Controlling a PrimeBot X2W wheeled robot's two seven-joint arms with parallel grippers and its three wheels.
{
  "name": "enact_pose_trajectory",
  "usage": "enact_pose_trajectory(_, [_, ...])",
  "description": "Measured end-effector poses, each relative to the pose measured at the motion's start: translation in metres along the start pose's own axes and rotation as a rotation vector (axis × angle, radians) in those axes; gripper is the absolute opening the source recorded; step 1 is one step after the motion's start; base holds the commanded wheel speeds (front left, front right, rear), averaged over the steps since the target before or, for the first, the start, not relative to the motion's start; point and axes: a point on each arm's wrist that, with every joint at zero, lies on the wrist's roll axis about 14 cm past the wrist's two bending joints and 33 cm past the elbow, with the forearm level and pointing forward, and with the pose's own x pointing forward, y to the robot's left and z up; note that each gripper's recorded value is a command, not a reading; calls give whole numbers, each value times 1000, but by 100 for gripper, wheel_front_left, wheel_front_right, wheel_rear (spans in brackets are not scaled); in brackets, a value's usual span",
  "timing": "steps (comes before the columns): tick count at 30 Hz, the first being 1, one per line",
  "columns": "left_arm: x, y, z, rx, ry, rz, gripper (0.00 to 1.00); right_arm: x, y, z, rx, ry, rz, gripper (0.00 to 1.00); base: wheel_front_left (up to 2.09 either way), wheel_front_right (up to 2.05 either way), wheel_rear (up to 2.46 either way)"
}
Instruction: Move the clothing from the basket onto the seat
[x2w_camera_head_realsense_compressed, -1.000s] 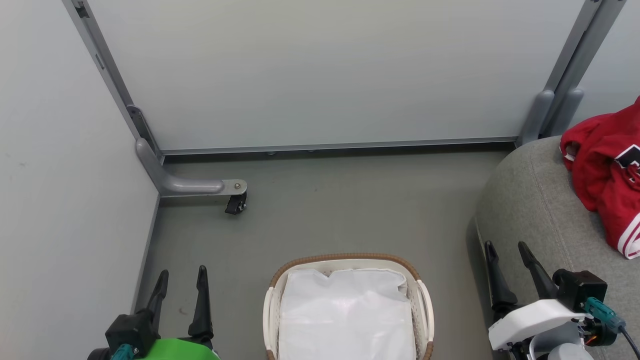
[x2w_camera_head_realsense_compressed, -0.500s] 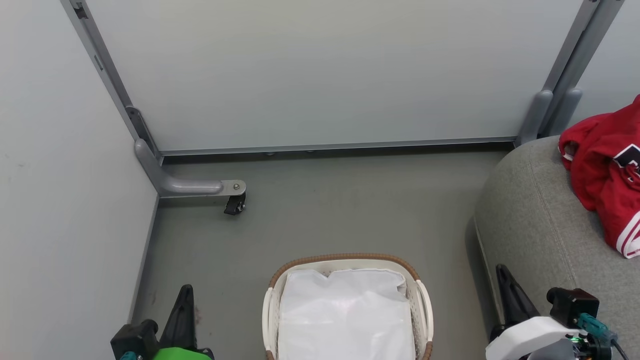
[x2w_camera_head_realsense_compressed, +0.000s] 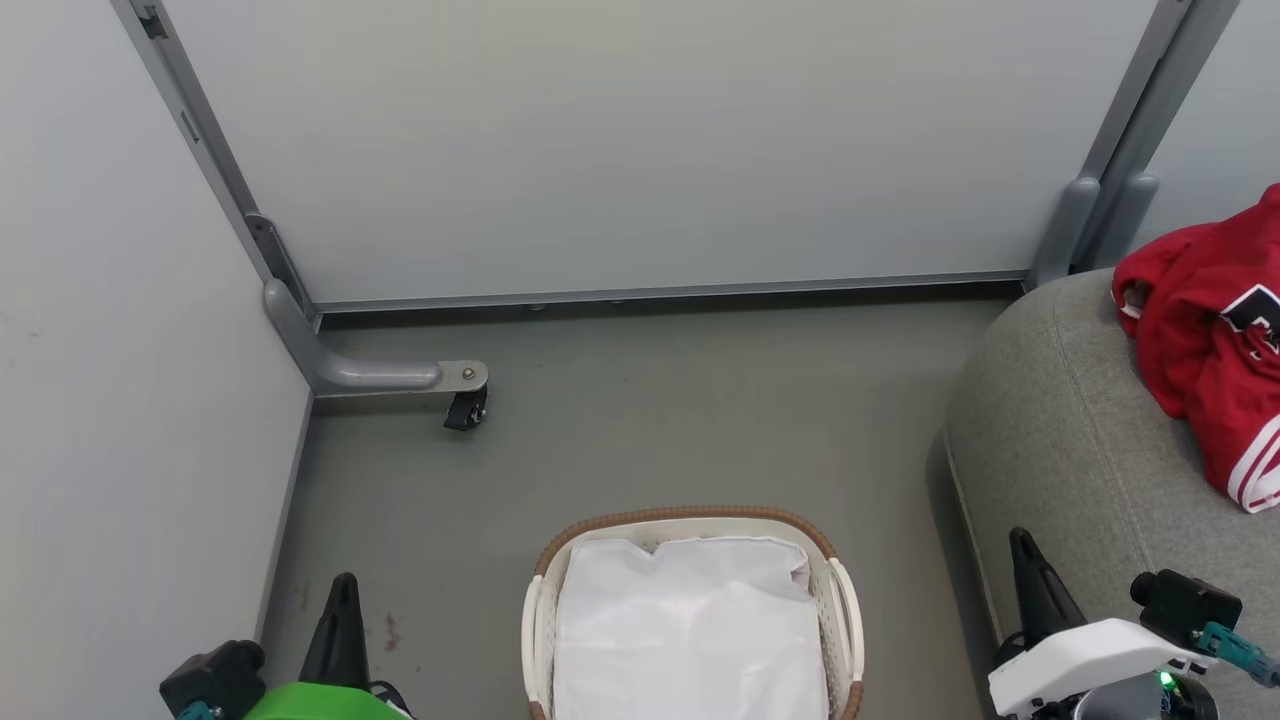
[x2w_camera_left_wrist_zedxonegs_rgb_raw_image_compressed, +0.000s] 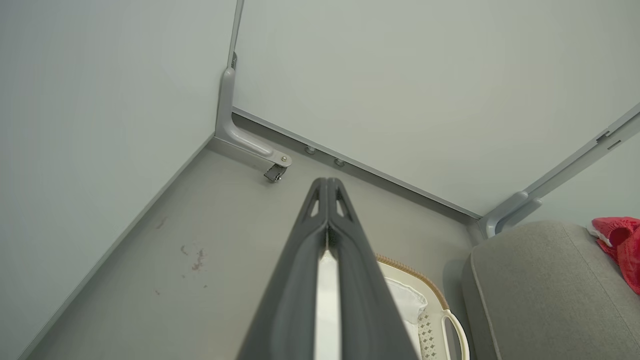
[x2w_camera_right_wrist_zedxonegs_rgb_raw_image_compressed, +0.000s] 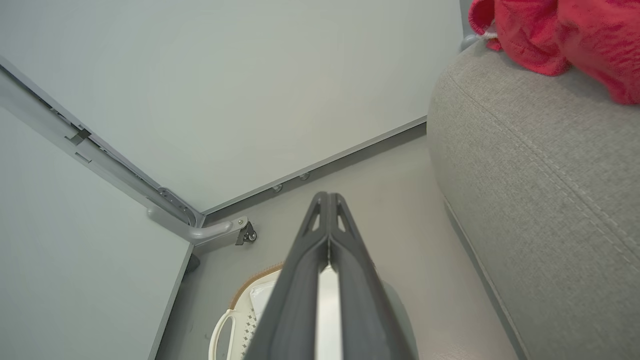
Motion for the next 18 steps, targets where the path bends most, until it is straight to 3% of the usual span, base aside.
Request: enact_pose_trajectory(18, [10,4,13,-257,-13,27,0,3,-7,10,251,-9,-37,0,0,0,0])
